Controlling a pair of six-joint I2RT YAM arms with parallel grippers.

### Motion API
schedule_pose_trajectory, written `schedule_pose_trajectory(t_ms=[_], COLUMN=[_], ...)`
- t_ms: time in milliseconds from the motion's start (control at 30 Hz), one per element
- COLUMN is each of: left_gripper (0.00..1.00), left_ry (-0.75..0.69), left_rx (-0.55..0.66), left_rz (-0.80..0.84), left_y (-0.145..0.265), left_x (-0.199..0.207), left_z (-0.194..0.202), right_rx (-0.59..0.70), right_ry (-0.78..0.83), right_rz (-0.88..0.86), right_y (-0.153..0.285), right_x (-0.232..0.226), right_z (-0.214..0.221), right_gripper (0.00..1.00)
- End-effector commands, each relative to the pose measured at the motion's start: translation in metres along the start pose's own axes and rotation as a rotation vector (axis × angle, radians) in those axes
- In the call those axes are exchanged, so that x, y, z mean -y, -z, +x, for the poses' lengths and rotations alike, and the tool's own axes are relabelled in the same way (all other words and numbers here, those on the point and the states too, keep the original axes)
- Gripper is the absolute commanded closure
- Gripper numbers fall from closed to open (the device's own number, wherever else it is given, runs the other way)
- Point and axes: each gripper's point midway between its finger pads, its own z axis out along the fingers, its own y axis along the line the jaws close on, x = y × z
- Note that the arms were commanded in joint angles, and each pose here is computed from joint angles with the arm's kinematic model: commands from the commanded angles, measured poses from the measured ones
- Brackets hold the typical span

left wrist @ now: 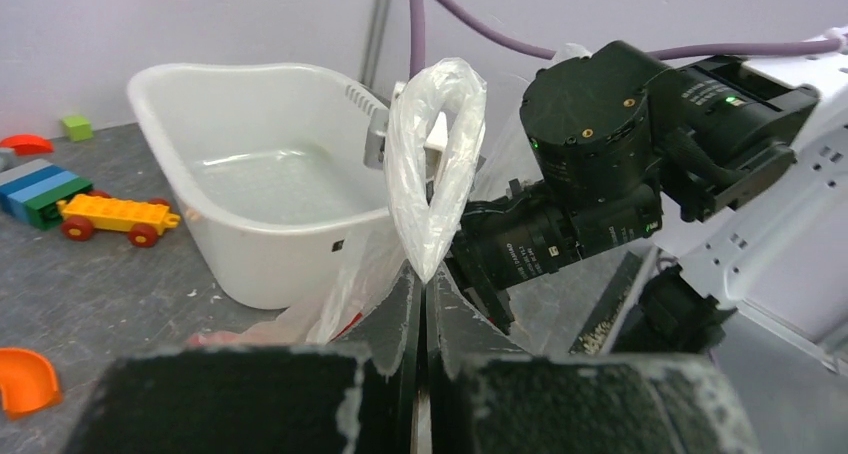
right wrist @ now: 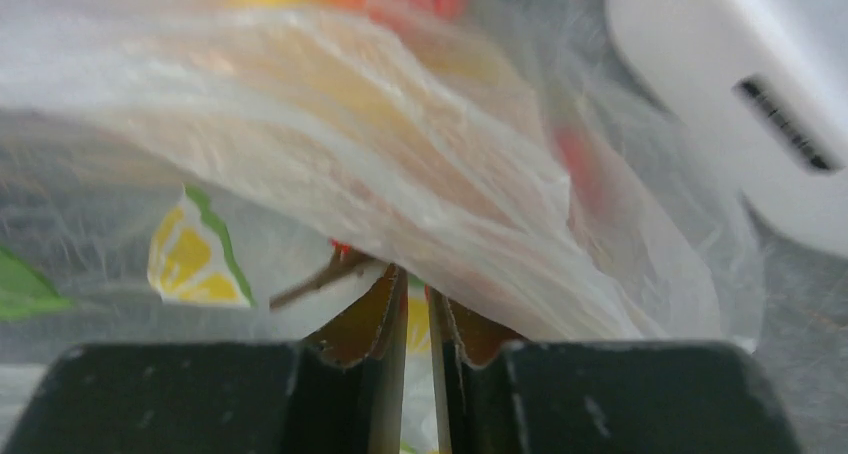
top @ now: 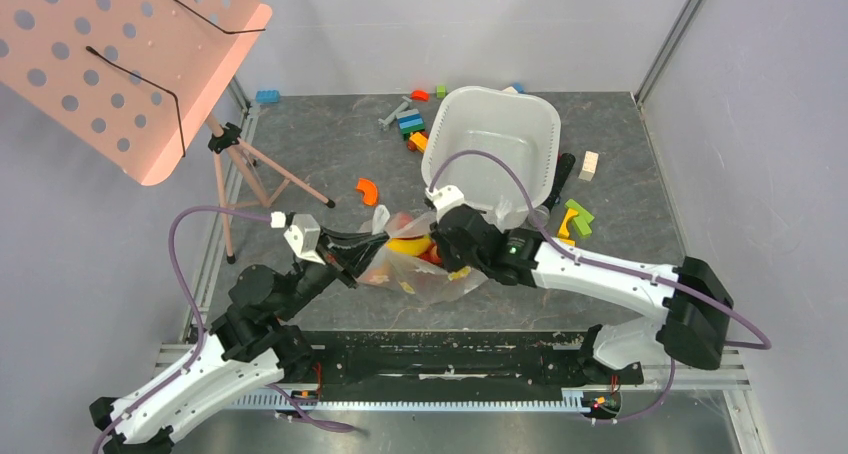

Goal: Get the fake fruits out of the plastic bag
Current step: Adjust the plastic bag at the center of the board.

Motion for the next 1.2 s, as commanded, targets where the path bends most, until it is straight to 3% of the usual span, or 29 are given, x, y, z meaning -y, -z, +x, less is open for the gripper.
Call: schedule_pose_trajectory(t_ms=[0,167,333,433,567,667,867,1000,1167], left_gripper=[0.98,0.97,0.79,0.44,0.09,0.03,0.12,0.44,0.86], left_ry=[-0.040,0.002,0.038,0.057,0.077,0.092,0.068,0.105,0.189], left_rx=[0.002,-0.025,-0.046,-0.062,-0.086,-0.093,-0.191,-0.264,-0.345], left_rz=[0.128,0.150,0.178,0.147,0.043,-0.074,-0.156,-0.111,-0.093], left_y=[0.008,0.016,0.022,0.024,0.023,0.016,-0.022,-0.056,-0.083], left_x=[0.019,0.021,0.026,0.024,0.015,0.003,0.007,0.024,0.041], left_z=[0.005,0.019,0.027,0.022,-0.003,-0.027,-0.068,-0.071,-0.044], right_rx=[-0.033,-0.029,0.033,0.114,0.217,0.274,0.343,0.358,0.380], right_ry=[0.000,-0.019,-0.089,-0.141,-0.209,-0.266,-0.385,-0.462,-0.600], right_rz=[-0.188,-0.258,-0.297,-0.313,-0.290,-0.278,-0.261,-0.230,-0.188], right_y=[0.018,0.024,0.025,0.030,0.038,0.041,0.044,0.044,0.045], right_x=[-0.020,-0.023,-0.021,-0.021,-0.015,-0.012,-0.006,0.001,0.013], right_z=[0.037,0.074,0.091,0.080,0.056,0.044,0.031,0.029,0.031], right_gripper=[0.83,0.78,0.73,0.70,0.69,0.68,0.71,0.76,0.90])
